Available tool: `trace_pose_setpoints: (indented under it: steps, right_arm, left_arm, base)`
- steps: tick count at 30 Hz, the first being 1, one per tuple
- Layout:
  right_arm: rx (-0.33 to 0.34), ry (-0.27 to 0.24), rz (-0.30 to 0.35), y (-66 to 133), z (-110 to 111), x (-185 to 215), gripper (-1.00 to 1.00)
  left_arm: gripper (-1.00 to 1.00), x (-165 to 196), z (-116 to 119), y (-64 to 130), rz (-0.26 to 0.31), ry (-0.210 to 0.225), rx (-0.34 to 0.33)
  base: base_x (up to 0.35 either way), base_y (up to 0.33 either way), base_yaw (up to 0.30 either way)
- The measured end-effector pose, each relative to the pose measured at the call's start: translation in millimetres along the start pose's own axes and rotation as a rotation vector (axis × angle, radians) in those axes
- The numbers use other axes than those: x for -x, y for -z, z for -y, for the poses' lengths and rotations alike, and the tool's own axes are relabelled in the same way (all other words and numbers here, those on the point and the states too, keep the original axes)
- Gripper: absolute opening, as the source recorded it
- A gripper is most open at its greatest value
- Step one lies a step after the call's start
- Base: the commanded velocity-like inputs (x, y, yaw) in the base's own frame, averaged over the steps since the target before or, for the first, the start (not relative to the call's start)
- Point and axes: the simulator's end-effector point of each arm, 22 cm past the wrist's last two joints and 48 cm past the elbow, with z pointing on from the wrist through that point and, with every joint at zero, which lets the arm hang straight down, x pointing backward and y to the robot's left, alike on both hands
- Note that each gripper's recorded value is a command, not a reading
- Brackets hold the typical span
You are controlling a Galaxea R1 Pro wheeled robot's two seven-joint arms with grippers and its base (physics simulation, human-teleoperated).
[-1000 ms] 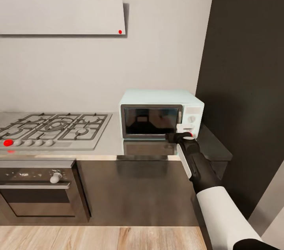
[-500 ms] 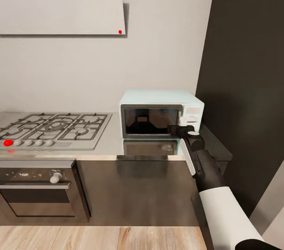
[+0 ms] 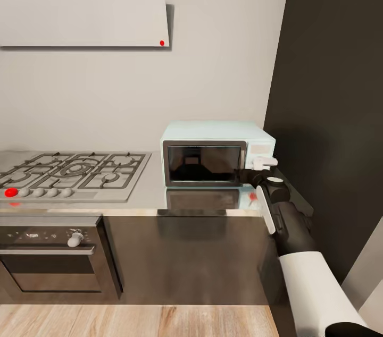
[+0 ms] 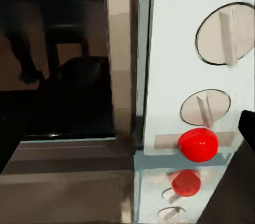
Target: In the kitchen, take the popcorn bag from the countertop, put it into the microwave, and heat it until the popcorn is cooked so the cooked popcorn ends up inside the bag.
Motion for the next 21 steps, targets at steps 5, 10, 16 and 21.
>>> trace_pose_setpoints:
  steps: [5, 10, 16, 21]
  right_arm:
    - [-0.017, 0.014, 0.002, -0.6, 12, 0, 1.00]
    - [-0.014, 0.017, 0.004, 0.0, 7, 1, 1.00]
    - [-0.007, 0.007, 0.056, 9.5, 1, 23, 1.00]
    - [-0.004, 0.005, 0.063, 10.9, 0, 26, 1.00]
  left_arm:
    - [1.00, 0, 0, 0.0, 0.000, 0.001, 0.000]
    - [1.00, 0, 0, 0.0, 0.000, 0.001, -0.001]
    - [1.00, 0, 0, 0.0, 0.000, 0.001, 0.000]
    - [1.00, 0, 0, 0.0, 0.000, 0.001, 0.000]
  base:
    - [0.000, 0.000, 0.000]
    - [0.000, 0.000, 0.000]
    - [0.000, 0.000, 0.000]
    - [0.000, 0.000, 0.000]
